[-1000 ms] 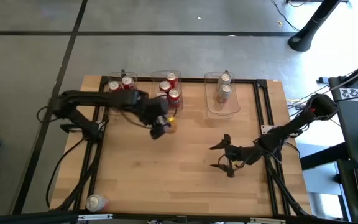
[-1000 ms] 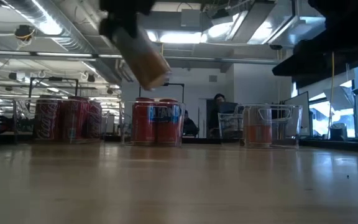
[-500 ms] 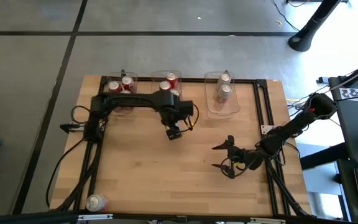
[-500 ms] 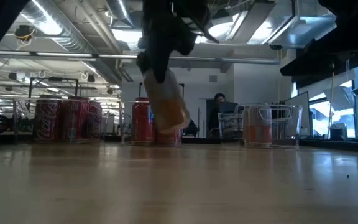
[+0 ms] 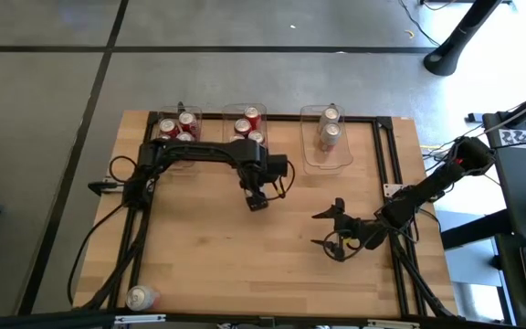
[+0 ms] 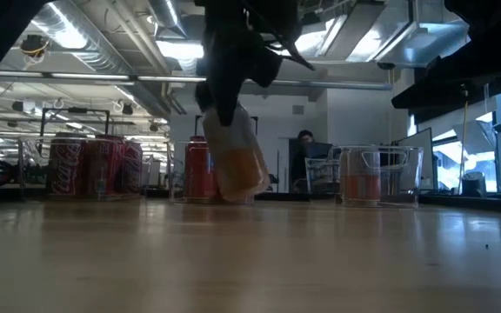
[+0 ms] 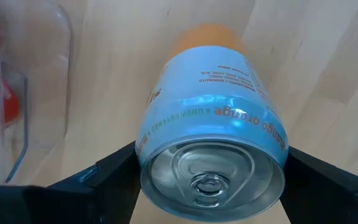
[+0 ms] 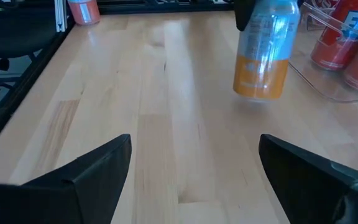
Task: Sort soda cans
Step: Put the white soda can into the right transparent bin
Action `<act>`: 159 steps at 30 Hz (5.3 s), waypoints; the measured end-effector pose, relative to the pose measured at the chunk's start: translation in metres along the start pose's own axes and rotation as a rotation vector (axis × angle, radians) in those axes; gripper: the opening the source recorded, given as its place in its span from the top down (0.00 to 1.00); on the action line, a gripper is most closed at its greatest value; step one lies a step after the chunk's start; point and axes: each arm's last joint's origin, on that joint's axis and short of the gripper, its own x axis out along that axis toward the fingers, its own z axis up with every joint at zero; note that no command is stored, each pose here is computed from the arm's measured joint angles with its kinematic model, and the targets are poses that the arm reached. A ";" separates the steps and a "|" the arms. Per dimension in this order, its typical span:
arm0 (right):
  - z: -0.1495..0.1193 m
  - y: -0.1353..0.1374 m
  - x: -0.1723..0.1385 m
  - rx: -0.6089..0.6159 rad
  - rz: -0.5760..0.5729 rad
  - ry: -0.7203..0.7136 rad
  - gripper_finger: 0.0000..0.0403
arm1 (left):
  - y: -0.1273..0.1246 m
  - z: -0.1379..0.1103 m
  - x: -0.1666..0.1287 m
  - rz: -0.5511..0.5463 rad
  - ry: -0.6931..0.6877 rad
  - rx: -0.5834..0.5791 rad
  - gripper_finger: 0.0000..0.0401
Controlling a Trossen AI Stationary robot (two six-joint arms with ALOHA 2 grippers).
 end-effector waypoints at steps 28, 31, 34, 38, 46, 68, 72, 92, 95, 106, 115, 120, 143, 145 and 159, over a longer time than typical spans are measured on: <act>-0.002 -0.001 0.000 -0.012 -0.005 0.014 0.13 | -0.001 0.005 0.015 -0.027 -0.075 0.026 0.21; -0.002 -0.001 0.000 -0.012 -0.005 0.014 0.13 | 0.000 0.005 0.015 -0.026 -0.076 0.025 0.21; -0.002 -0.001 0.000 -0.012 -0.005 0.014 0.13 | -0.001 0.006 0.015 -0.029 -0.090 0.026 0.21; -0.002 -0.001 0.000 -0.012 -0.018 0.009 0.13 | -0.001 0.007 0.015 -0.031 -0.096 0.031 0.21; -0.003 -0.018 0.022 -0.004 -0.240 -0.030 0.13 | -0.001 0.009 0.015 -0.035 -0.114 0.038 0.21; -0.024 -0.093 0.145 0.037 -0.282 0.032 0.13 | -0.002 0.012 0.015 -0.040 -0.151 0.086 0.21; -0.026 -0.093 0.146 0.037 -0.282 0.041 0.13 | -0.003 0.013 0.015 -0.042 -0.166 0.100 0.21; -0.015 -0.091 0.138 0.037 -0.223 0.066 0.13 | -0.032 -0.002 0.006 -0.025 -0.157 0.151 0.21; -0.012 -0.091 0.136 0.039 -0.221 0.059 0.13 | -0.034 -0.005 -0.001 -0.033 -0.178 0.149 0.21; -0.012 -0.090 0.136 0.039 -0.199 0.070 0.13 | -0.039 -0.003 0.001 0.033 -0.231 0.170 0.21; -0.014 -0.083 0.125 -0.009 -0.213 0.168 0.13 | -0.071 -0.011 0.015 0.146 -0.293 0.272 0.21; -0.006 -0.068 0.106 -0.069 -0.263 0.195 0.13 | -0.073 -0.017 0.026 0.148 -0.277 0.276 0.21; -0.001 -0.058 0.097 -0.102 -0.330 0.156 0.13 | -0.073 -0.015 0.028 0.135 -0.296 0.210 0.21; -0.001 -0.058 0.097 -0.102 -0.330 0.155 0.13 | -0.073 -0.015 0.028 0.135 -0.297 0.210 0.21; -0.001 -0.057 0.097 -0.100 -0.320 0.156 0.13 | -0.068 -0.014 0.031 0.147 -0.273 0.193 0.02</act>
